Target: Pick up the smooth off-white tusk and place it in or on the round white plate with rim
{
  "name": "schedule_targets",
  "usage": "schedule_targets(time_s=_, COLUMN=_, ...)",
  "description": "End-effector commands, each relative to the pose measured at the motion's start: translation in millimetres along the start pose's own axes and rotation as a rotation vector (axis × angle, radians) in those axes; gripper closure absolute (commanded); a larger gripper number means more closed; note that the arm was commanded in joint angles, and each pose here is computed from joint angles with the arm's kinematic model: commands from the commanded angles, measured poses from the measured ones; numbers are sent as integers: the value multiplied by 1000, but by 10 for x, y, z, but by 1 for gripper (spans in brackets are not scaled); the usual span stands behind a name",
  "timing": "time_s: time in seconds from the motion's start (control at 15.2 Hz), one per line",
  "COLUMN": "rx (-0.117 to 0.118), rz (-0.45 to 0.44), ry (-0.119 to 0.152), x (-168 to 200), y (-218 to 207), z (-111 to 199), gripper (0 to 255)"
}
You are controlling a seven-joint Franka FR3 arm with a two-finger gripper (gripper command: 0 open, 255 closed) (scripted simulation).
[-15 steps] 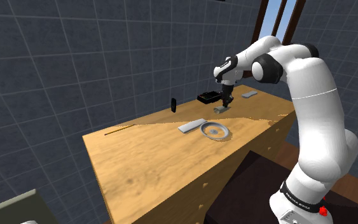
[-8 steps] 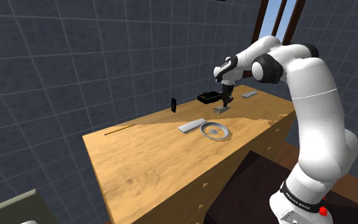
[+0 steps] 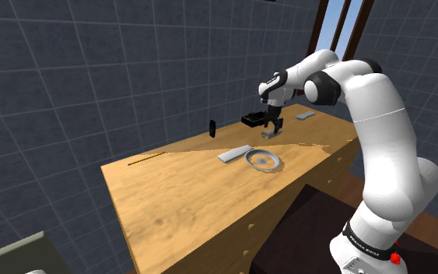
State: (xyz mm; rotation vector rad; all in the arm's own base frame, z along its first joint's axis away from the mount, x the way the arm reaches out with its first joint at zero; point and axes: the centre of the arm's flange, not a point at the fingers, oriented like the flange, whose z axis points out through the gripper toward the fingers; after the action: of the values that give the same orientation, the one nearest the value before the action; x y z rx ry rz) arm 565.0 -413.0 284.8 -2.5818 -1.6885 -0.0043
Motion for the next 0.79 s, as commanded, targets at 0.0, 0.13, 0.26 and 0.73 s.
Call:
schedule_targets(time_s=0.0, rx=0, rz=-1, ry=1, x=-2, y=3, z=104, gripper=0)
schedule_targets(time_s=0.13, rx=0, rz=-1, ry=1, x=-2, y=3, z=240, gripper=0)
schedule_targets(time_s=0.26, rx=0, rz=-1, ry=1, x=-2, y=3, z=240, gripper=0)
schedule_targets(time_s=0.73, rx=0, rz=-1, ry=1, x=-2, y=3, z=240, gripper=255)
